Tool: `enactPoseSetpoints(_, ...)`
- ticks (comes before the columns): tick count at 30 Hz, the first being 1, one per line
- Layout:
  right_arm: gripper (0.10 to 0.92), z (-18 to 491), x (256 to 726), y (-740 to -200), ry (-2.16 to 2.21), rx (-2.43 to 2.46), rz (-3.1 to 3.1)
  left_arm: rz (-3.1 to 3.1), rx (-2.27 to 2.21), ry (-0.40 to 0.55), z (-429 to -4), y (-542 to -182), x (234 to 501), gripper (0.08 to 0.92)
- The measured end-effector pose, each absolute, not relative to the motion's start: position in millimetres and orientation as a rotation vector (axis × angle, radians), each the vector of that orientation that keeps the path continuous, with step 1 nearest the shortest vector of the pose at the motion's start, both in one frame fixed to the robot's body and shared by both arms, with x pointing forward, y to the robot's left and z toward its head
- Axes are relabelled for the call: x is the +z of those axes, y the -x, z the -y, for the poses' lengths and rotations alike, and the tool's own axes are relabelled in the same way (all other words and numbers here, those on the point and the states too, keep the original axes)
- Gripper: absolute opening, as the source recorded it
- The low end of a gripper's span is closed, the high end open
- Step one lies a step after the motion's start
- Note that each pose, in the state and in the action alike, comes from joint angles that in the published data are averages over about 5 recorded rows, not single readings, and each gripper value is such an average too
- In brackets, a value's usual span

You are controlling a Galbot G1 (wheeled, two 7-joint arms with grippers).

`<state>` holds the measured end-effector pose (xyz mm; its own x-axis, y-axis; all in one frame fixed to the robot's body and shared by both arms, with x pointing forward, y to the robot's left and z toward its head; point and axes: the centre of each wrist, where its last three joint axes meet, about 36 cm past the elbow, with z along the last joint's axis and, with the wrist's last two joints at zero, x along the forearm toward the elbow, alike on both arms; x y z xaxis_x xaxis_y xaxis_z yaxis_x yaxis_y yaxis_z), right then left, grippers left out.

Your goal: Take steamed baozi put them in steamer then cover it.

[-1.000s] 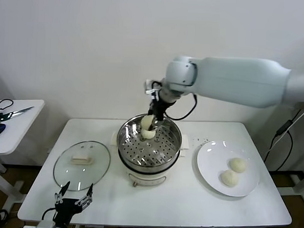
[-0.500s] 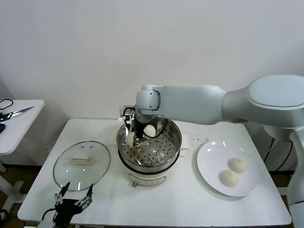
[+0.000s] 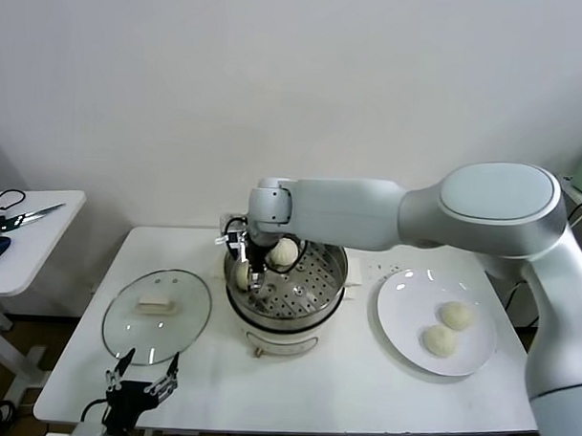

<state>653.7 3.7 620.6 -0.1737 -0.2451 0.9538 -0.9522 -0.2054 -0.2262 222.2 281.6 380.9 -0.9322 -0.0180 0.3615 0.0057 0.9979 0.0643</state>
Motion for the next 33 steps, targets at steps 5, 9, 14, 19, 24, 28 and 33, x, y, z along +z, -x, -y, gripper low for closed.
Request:
enactPoseSetpoints(5, 0.823, 70, 663, -668, -1.458, 1.387, 1.419, 2.773, -0.093, -0.002, -280, -222, 382, 0.823)
enactPoseSetpoints(9, 0.823, 151, 688, -673, -1.426, 1.352, 1.424, 2.776, -0.097, 0.000, -280, -223, 383, 0.823)
enactPoseSetpoints(14, 0.823, 251, 684, -660, -1.358, 1.304, 1.425, 2.782, -0.102, 0.001, -281, -224, 386, 0.823)
enactPoseSetpoints(19, 0.823, 323, 651, -636, -1.309, 1.253, 1.411, 2.785, -0.097, 0.000, -280, -226, 387, 0.823)
enactPoseSetpoints(24, 0.823, 367, 605, -611, -1.264, 1.228, 1.372, 2.782, -0.091, -0.004, -279, -225, 386, 0.823)
enactPoseSetpoints(28, 0.823, 386, 571, -595, -1.222, 1.235, 1.347, 2.777, -0.088, -0.009, -279, -223, 385, 0.823)
enactPoseSetpoints(33, 0.823, 397, 536, -583, -1.178, 1.244, 1.341, 2.775, -0.083, -0.008, -278, -222, 384, 0.823)
